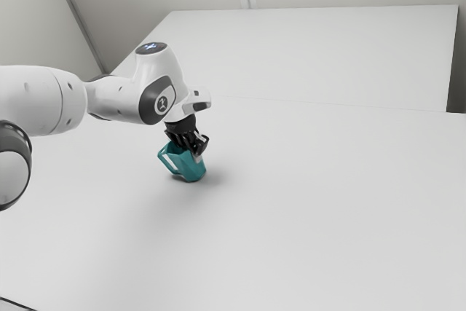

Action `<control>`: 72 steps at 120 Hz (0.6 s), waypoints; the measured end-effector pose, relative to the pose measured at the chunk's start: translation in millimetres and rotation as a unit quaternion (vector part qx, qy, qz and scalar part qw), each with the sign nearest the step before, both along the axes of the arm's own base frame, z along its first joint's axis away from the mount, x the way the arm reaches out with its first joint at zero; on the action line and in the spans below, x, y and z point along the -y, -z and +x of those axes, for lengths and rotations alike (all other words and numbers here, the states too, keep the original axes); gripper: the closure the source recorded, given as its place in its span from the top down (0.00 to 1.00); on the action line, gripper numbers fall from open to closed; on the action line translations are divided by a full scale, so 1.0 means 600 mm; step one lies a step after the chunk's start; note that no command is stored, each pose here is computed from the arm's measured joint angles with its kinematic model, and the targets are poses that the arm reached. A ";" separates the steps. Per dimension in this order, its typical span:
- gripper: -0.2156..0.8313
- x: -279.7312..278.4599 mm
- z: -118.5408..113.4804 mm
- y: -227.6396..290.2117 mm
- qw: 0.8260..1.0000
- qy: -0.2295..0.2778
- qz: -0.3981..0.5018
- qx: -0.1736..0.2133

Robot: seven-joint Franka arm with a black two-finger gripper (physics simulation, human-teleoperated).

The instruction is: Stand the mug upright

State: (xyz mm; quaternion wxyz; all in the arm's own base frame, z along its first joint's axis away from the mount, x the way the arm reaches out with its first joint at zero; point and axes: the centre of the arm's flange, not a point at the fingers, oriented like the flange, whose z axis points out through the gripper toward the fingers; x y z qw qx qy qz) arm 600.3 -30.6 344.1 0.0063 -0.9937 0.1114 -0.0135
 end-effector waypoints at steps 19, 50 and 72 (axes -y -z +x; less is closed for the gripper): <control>0.21 0.001 0.001 -0.018 1.000 0.002 -0.002 0.009; 0.33 -0.005 0.007 -0.087 0.999 0.007 -0.002 0.041; 0.50 -0.021 0.014 -0.158 0.997 0.009 0.005 0.072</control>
